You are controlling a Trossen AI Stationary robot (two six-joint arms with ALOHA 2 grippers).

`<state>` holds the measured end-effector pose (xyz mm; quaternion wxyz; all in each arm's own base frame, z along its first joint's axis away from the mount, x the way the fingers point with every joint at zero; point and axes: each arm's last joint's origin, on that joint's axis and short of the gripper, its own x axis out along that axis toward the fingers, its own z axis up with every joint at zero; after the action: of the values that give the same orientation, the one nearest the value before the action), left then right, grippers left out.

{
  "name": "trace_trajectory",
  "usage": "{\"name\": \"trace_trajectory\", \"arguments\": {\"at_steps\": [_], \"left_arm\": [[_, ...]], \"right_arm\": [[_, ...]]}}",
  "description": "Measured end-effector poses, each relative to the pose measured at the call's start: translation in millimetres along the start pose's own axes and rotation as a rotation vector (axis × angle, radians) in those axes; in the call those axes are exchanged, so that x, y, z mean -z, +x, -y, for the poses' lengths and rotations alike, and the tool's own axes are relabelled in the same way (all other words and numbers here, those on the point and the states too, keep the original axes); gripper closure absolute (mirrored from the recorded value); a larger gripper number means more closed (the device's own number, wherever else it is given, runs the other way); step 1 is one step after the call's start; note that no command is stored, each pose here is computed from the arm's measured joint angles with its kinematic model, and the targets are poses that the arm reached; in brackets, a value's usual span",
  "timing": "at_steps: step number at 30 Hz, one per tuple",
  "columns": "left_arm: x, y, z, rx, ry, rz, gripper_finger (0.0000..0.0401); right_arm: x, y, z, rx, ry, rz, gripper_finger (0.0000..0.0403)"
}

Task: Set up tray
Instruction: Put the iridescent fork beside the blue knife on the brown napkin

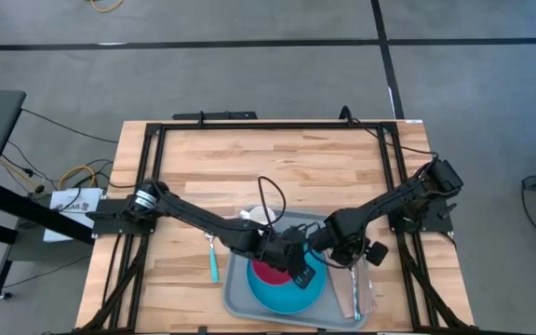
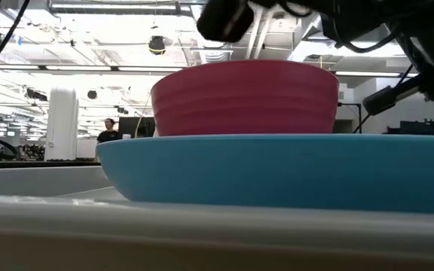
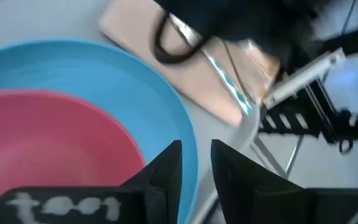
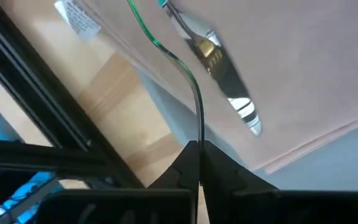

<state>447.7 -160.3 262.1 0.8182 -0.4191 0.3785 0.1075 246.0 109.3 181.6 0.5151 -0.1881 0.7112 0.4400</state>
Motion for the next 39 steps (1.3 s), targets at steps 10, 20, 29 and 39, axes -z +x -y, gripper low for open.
{"name": "trace_trajectory", "arguments": {"at_steps": [10,20,29,39], "left_arm": [[20.0,-46.2,23.2,-0.149,0.102,-0.128,0.0354],[33.1,-117.4,35.6,-0.408,0.114,-0.012,0.0399],[42.9,-134.2,42.5,-0.387,0.098,0.086,0.0398],[45.4,-133.9,43.4,-0.382,0.089,0.085,0.0397]], "right_arm": [[-2.4,3.2,-9.2,-0.002,-0.073,-0.049,0.0403],[-13.6,5.3,-8.7,0.057,-0.123,0.022,0.0403],[-10.5,4.1,-6.4,0.051,-0.089,0.014,0.0386],[-9.1,4.2,-6.4,0.062,-0.05,-0.007,0.0347]]}}
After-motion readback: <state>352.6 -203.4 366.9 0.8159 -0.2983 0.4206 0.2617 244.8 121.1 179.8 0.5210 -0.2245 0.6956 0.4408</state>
